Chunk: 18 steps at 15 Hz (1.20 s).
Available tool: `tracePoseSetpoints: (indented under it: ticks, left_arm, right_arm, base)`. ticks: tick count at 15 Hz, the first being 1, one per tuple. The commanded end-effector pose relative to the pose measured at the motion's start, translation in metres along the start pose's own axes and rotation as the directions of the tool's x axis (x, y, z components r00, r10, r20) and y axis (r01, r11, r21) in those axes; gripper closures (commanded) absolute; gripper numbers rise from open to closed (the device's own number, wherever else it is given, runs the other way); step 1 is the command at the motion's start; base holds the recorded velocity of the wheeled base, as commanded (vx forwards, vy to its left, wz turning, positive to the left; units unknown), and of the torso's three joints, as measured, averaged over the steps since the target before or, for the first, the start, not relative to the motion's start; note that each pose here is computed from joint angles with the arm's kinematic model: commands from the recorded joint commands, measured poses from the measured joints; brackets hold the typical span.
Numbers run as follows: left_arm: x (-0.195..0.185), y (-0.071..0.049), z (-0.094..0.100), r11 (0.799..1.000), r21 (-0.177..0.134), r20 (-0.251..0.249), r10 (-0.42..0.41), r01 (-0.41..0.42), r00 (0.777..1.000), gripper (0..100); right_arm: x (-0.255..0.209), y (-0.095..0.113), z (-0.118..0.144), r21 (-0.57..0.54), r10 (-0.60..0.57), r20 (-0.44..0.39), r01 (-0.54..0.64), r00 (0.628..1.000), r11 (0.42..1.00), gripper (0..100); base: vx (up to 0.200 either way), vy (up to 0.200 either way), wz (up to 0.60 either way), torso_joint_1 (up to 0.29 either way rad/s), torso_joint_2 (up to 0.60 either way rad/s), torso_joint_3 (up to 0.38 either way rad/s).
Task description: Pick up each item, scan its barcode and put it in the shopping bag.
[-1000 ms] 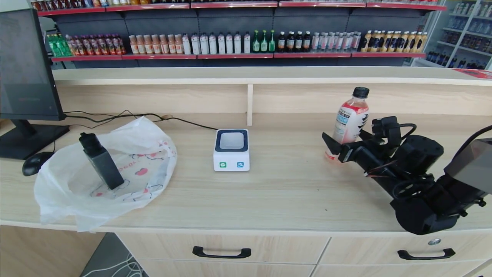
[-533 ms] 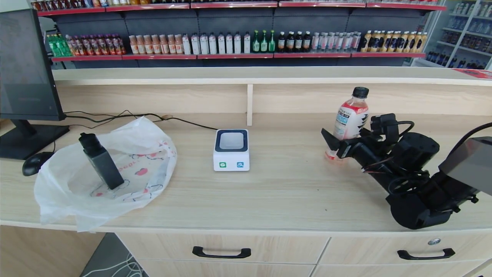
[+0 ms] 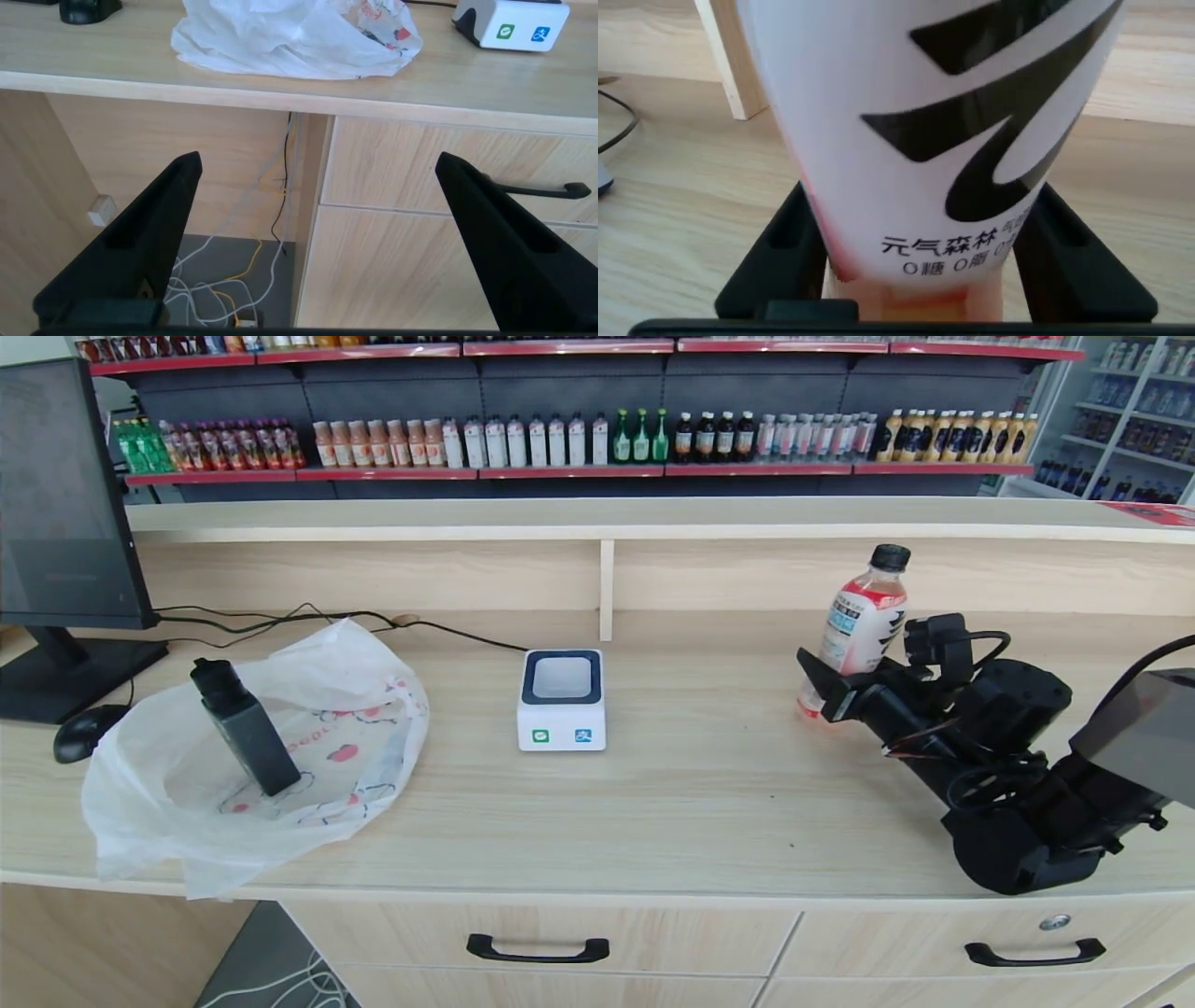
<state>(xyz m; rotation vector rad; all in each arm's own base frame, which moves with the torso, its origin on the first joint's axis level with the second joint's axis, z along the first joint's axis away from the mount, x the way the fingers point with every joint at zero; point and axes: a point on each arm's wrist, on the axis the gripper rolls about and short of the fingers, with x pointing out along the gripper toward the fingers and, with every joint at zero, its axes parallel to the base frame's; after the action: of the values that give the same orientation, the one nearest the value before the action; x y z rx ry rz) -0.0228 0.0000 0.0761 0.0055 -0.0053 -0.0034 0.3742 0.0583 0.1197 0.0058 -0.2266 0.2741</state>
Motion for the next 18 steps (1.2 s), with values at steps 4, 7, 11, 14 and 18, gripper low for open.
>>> tracePoseSetpoints:
  ticks: [4,7,11,14,18]
  left_arm:
    - [0.0,0.0,0.0,1.0,-0.001,0.001,0.0,0.0,1.0,0]
    - [0.0,0.0,0.0,1.0,0.001,0.002,0.0,0.0,1.0,0]
    - [0.0,0.0,0.0,1.0,-0.002,0.001,0.0,0.0,1.0,0]
    - [0.0,0.0,0.0,1.0,-0.001,-0.002,0.0,0.0,1.0,0]
    - [0.0,0.0,0.0,1.0,-0.001,-0.004,0.0,0.0,1.0,0]
  right_arm:
    - [0.003,-0.005,0.015,0.001,-0.012,0.054,0.012,0.998,1.0,100]
    - [0.004,-0.005,0.031,-0.005,-0.011,0.101,0.012,0.995,1.0,100]
    - [-0.014,-0.001,0.069,-0.009,-0.005,0.172,0.007,0.985,1.0,100]
    - [-0.053,0.01,0.094,-0.006,0.009,0.17,-0.008,0.985,1.0,100]
    - [-0.111,0.023,0.116,0.002,0.035,0.168,-0.036,0.985,0.999,100]
  base:
    - [0.0,0.0,0.0,0.0,0.0,0.0]
    - [0.0,0.0,0.0,0.0,0.0,0.0]
    - [0.0,0.0,0.0,0.0,0.0,0.0]
    - [0.0,0.0,0.0,0.0,0.0,0.0]
    - [0.0,0.0,0.0,0.0,0.0,0.0]
